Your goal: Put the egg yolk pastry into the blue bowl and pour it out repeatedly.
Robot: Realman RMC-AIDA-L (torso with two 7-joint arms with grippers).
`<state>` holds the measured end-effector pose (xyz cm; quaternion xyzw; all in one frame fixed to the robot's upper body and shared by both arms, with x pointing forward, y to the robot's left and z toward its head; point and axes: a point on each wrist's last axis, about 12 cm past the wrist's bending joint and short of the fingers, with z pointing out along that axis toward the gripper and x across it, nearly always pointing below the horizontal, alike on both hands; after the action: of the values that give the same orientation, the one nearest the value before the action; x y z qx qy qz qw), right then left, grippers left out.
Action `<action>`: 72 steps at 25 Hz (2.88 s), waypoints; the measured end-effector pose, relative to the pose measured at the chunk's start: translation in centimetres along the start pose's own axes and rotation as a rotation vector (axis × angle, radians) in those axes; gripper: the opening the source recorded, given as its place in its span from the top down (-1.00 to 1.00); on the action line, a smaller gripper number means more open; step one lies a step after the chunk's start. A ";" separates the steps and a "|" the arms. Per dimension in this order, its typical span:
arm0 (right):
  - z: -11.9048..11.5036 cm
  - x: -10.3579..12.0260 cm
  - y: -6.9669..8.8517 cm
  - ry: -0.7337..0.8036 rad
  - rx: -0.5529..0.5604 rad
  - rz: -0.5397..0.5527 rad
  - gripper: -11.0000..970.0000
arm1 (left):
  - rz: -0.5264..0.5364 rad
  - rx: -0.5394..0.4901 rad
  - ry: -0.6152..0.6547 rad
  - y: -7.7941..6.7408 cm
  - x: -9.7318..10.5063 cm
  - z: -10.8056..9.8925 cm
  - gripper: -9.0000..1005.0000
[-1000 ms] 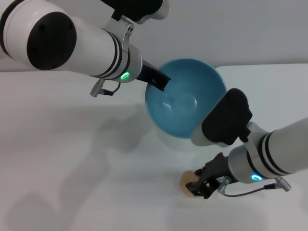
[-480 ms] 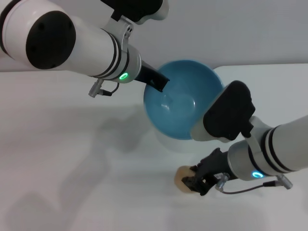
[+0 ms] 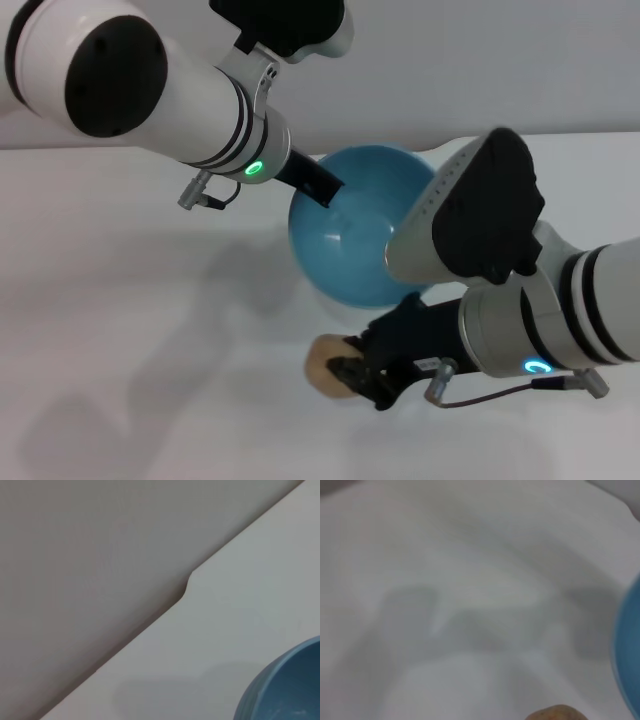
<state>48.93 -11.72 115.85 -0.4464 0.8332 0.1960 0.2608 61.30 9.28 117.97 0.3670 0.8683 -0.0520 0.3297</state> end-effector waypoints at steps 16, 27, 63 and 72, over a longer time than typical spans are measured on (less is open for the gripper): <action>-4.2 -2.6 1.0 -0.115 0.022 -0.079 0.78 | 0.060 -0.056 0.102 0.1 0.3 0.0 0.96; -5.5 -0.8 -2.6 -0.109 0.106 0.046 0.82 | 0.098 -0.056 0.207 -0.6 0.5 -0.3 0.96; -12.0 5.2 -11.1 -0.251 0.427 0.404 -0.25 | 0.072 0.005 0.013 -1.6 1.0 1.0 0.97; -13.1 10.8 -13.1 -0.208 0.491 0.615 -0.24 | 0.075 0.024 -0.428 -4.4 3.2 2.4 0.97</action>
<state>51.55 -32.86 118.39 -0.0784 0.9191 0.1042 0.3718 57.96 7.20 113.51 0.3834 0.7637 -0.1268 0.5037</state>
